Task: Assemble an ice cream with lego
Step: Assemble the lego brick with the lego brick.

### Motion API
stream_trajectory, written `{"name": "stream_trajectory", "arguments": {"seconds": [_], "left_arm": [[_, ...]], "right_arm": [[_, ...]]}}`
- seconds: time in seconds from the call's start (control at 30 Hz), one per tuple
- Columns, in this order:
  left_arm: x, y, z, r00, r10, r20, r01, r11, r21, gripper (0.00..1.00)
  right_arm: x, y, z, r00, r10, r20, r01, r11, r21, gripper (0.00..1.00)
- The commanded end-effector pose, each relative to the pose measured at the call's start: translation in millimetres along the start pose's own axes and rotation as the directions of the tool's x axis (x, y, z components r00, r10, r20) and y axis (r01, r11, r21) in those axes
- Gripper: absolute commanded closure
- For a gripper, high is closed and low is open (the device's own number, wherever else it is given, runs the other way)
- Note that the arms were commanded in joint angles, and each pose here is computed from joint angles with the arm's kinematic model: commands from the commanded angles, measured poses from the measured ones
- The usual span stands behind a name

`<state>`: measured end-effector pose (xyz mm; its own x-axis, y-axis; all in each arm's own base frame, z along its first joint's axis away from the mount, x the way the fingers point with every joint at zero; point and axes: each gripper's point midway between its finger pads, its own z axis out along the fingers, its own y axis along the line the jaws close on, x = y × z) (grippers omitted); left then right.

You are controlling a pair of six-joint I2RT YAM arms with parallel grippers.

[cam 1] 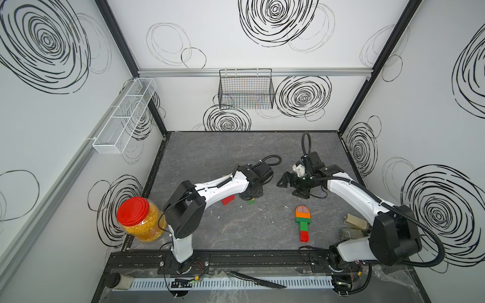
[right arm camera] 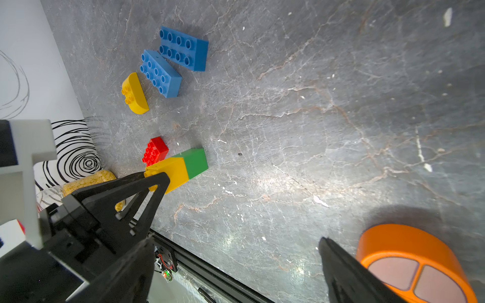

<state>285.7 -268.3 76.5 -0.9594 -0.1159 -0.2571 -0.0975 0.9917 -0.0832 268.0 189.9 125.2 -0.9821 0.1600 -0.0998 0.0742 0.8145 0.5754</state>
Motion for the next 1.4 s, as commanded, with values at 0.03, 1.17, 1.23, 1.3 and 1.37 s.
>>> {"name": "stream_trajectory", "arguments": {"seconds": [0.03, 1.17, 1.23, 1.3, 1.37], "left_arm": [[32, 26, 40, 0.990, 0.013, -0.139, -0.029, 0.993, -0.113, 0.91], [12, 20, 13, 0.998, -0.035, -0.060, 0.030, 0.996, -0.085, 0.60], [11, 19, 10, 0.998, -0.036, -0.051, 0.032, 0.996, -0.080, 0.58], [8, 18, 7, 0.998, -0.039, -0.043, 0.035, 0.996, -0.078, 0.57], [6, 17, 4, 0.999, -0.038, -0.034, 0.035, 0.997, -0.075, 0.55]], "right_arm": [[5, -3, -7, 1.000, 0.015, 0.004, -0.015, 1.000, 0.014, 0.00], [4, -2, -8, 1.000, 0.010, 0.005, -0.010, 1.000, 0.013, 0.00], [4, -1, -8, 1.000, 0.011, 0.006, -0.011, 1.000, 0.012, 0.00], [4, -1, -9, 1.000, 0.010, 0.007, -0.010, 1.000, 0.012, 0.00], [4, -1, -10, 1.000, 0.009, 0.009, -0.009, 1.000, 0.014, 0.00]]}}
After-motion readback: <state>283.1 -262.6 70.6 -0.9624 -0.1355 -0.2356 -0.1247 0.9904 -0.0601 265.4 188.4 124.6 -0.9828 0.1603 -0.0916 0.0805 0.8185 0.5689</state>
